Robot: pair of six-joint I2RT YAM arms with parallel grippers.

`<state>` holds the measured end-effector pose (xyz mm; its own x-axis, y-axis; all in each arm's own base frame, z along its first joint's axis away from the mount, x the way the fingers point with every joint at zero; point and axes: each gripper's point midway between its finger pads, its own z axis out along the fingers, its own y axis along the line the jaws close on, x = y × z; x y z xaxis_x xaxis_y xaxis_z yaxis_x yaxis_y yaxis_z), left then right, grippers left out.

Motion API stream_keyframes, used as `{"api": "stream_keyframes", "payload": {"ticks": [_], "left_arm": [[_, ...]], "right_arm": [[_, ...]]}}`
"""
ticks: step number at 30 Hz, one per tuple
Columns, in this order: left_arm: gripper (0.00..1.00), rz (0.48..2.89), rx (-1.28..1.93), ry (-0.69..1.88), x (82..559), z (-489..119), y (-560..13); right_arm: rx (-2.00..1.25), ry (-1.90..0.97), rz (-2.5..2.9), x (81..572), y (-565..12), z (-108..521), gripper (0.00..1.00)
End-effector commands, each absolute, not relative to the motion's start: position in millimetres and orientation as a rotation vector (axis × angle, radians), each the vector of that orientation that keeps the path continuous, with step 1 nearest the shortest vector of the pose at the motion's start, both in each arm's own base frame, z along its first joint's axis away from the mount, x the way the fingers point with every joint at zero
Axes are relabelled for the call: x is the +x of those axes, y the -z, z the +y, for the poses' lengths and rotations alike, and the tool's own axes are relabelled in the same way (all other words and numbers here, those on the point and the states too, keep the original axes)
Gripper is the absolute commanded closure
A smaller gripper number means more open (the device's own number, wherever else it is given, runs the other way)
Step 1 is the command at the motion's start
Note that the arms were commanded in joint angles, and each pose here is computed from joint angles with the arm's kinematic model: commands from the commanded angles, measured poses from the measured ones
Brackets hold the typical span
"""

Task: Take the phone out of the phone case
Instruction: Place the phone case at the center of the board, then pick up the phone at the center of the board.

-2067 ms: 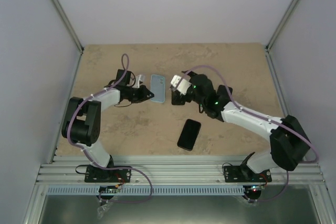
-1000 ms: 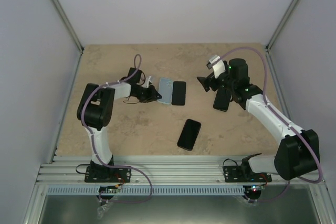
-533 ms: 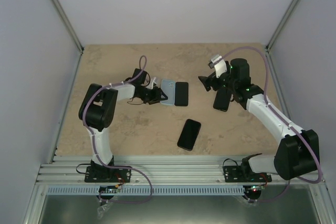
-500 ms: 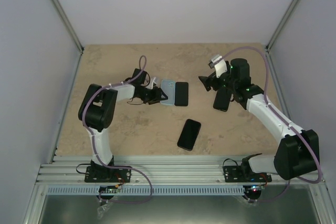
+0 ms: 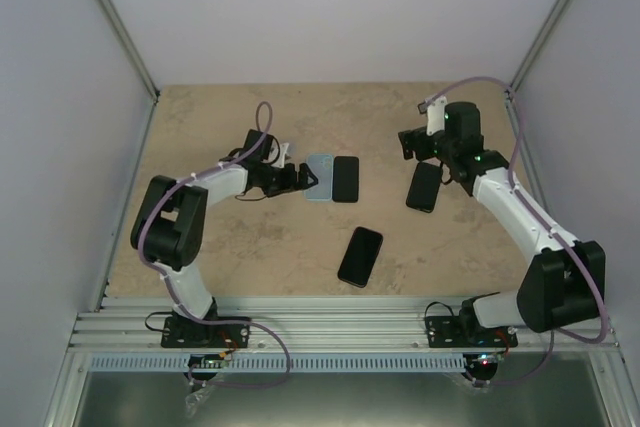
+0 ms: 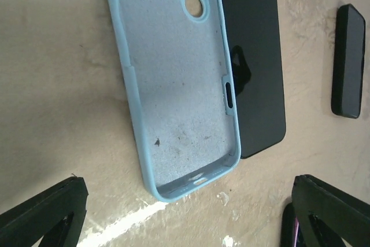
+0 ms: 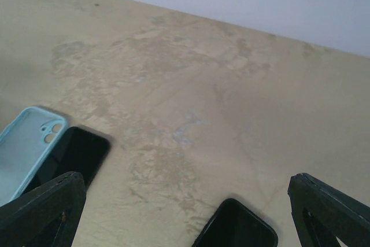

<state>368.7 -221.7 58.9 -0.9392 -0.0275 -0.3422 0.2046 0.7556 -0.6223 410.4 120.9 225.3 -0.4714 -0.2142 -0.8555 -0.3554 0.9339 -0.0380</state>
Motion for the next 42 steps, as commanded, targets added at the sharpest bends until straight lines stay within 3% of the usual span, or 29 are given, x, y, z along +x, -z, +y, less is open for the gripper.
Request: {"api": "stream_keyframes", "payload": {"ticks": [1,16,42], "left_arm": [[0.01,2.559,0.158,0.832,375,-207,-76],[0.01,2.365,0.174,0.596,392,-179,-141],[0.01,2.385,0.137,0.534,402,-173,-134]], "right_arm": [[-0.181,-0.084,2.264,408,-204,92,0.02],[0.079,-0.216,2.251,343,-165,61,0.02],[0.297,-0.126,2.68,361,-40,51,0.02]]}}
